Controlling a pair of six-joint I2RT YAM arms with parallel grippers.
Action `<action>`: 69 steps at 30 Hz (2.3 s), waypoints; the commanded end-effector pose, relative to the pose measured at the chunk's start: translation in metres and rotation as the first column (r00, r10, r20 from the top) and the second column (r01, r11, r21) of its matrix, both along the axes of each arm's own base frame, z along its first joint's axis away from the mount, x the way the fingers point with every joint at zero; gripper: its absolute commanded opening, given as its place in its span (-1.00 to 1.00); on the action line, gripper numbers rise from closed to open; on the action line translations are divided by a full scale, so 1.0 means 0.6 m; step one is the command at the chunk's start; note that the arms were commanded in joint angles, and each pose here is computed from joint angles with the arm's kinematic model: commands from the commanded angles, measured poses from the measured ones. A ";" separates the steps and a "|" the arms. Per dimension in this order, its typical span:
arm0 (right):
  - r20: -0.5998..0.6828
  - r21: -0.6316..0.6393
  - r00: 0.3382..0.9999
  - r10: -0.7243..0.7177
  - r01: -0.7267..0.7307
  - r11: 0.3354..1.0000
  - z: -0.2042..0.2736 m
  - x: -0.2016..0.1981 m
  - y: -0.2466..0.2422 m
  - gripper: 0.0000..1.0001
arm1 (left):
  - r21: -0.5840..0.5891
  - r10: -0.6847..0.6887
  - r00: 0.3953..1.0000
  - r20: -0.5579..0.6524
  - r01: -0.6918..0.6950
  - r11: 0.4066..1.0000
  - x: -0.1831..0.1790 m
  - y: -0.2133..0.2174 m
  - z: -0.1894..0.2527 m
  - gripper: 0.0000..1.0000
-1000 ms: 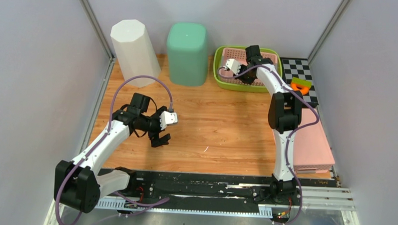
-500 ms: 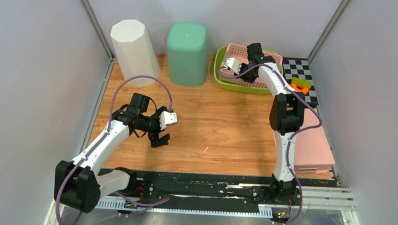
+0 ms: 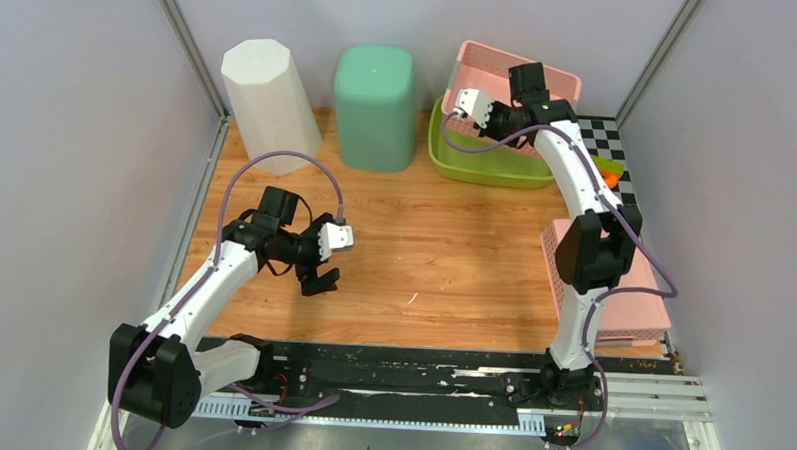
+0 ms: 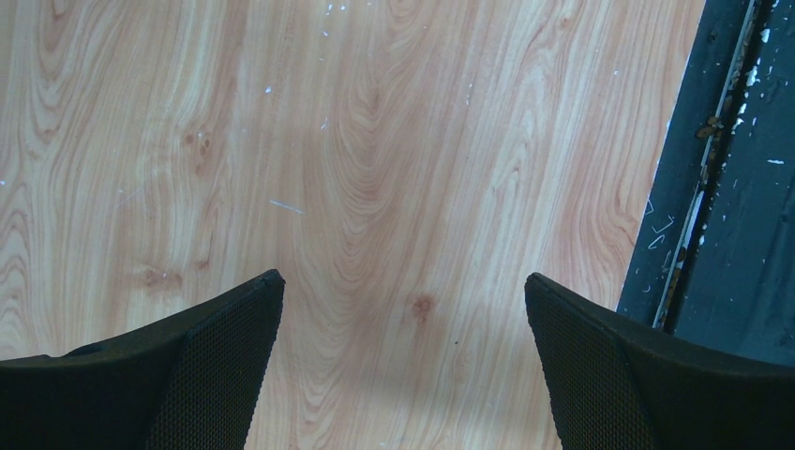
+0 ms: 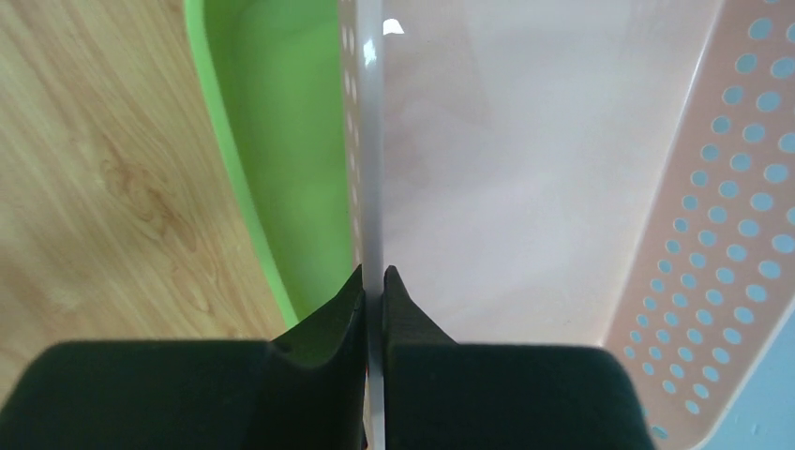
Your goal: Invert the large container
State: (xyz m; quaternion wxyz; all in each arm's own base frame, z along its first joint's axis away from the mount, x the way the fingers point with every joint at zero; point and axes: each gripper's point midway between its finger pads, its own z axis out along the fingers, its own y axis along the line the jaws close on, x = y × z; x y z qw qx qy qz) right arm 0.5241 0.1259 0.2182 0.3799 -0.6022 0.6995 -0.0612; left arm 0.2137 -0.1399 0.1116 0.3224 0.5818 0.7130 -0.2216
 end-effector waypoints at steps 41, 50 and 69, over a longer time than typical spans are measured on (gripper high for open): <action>-0.648 0.761 0.535 0.542 0.438 0.478 0.132 -0.471 0.300 -0.95 | -0.055 -0.025 0.999 0.035 0.027 0.998 -0.004 -0.005 0.029 1.00; -0.715 0.673 0.422 0.557 0.631 0.386 0.109 -0.460 0.310 -0.95 | -0.052 -0.022 0.999 0.027 0.023 0.998 -0.003 -0.004 0.025 1.00; -0.900 0.352 0.258 0.352 0.906 0.235 -0.068 -0.335 0.212 -0.95 | -0.054 -0.028 1.000 0.006 0.029 0.998 -0.003 -0.006 0.019 1.00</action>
